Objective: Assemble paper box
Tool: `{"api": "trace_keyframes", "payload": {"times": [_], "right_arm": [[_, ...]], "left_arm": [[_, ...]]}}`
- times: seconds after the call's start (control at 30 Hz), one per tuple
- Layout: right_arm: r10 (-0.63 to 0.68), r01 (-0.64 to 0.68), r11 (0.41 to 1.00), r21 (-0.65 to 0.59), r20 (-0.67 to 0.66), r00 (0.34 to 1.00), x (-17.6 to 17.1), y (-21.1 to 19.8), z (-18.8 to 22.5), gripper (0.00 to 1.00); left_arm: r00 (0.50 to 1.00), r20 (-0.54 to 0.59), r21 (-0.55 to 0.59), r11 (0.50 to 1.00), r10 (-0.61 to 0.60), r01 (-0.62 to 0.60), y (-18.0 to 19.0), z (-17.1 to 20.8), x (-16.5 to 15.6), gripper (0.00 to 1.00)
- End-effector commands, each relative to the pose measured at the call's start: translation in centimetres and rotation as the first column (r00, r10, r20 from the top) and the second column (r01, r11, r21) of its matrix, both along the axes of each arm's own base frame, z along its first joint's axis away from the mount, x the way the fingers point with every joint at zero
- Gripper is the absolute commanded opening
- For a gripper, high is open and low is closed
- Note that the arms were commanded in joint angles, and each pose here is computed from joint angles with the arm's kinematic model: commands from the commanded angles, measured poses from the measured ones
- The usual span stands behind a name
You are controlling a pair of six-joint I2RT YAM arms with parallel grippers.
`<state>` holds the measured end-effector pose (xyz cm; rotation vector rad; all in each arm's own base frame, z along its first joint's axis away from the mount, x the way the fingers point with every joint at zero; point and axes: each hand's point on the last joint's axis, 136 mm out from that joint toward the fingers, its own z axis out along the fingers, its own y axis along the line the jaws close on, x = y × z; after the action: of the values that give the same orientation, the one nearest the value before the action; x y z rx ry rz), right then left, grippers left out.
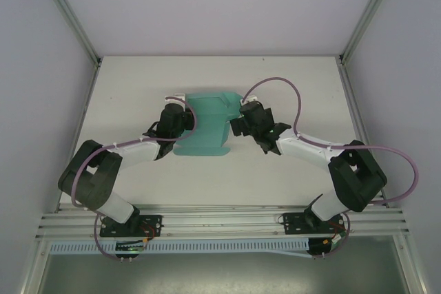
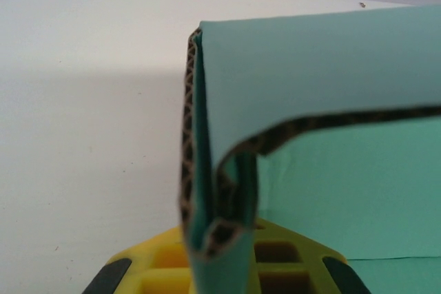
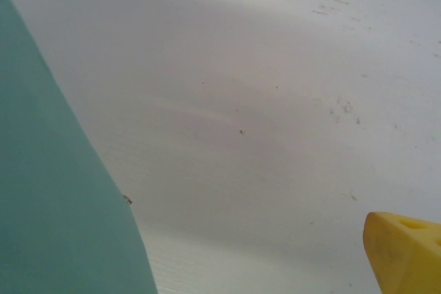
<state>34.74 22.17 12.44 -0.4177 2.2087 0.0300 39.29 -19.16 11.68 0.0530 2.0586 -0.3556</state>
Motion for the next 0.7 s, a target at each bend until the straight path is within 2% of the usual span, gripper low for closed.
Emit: {"api": "trace_keyframes", "payload": {"times": [0.0, 0.1, 0.3, 0.43, 0.67], "right_arm": [[0.015, -0.016, 1.000, 0.015, 0.104, 0.995, 1.2, 1.2, 3.6, 0.99], [0.004, -0.002, 1.000, -0.019, 0.102, 0.995, 0.6, -0.1, 3.2, 0.99], [0.019, -0.023, 0.997, 0.067, 0.058, 0.998, -2.0, -2.0, 1.7, 0.99], [0.006, -0.010, 0.988, 0.154, 0.027, 1.000, -3.2, -3.5, 1.0, 0.99], [0.077, -0.095, 0.962, 0.254, 0.079, 0.994, -3.1, -2.3, 2.7, 0.99]], "left_arm": [[0.991, 0.004, 0.015, 0.990, -0.137, 0.137, -2.8, 0.1, -1.0, 0.00], [0.994, 0.000, 0.015, 0.994, -0.108, 0.108, -2.4, -0.1, -0.9, 0.00], [0.999, 0.003, -0.019, 0.999, -0.048, 0.048, -1.7, 0.6, -0.7, 0.00], [0.998, 0.010, -0.047, 0.997, -0.064, 0.064, -2.0, 1.6, -0.9, 0.00], [0.992, 0.023, -0.080, 0.989, -0.121, 0.123, -3.0, 2.2, -1.4, 0.00]]}}
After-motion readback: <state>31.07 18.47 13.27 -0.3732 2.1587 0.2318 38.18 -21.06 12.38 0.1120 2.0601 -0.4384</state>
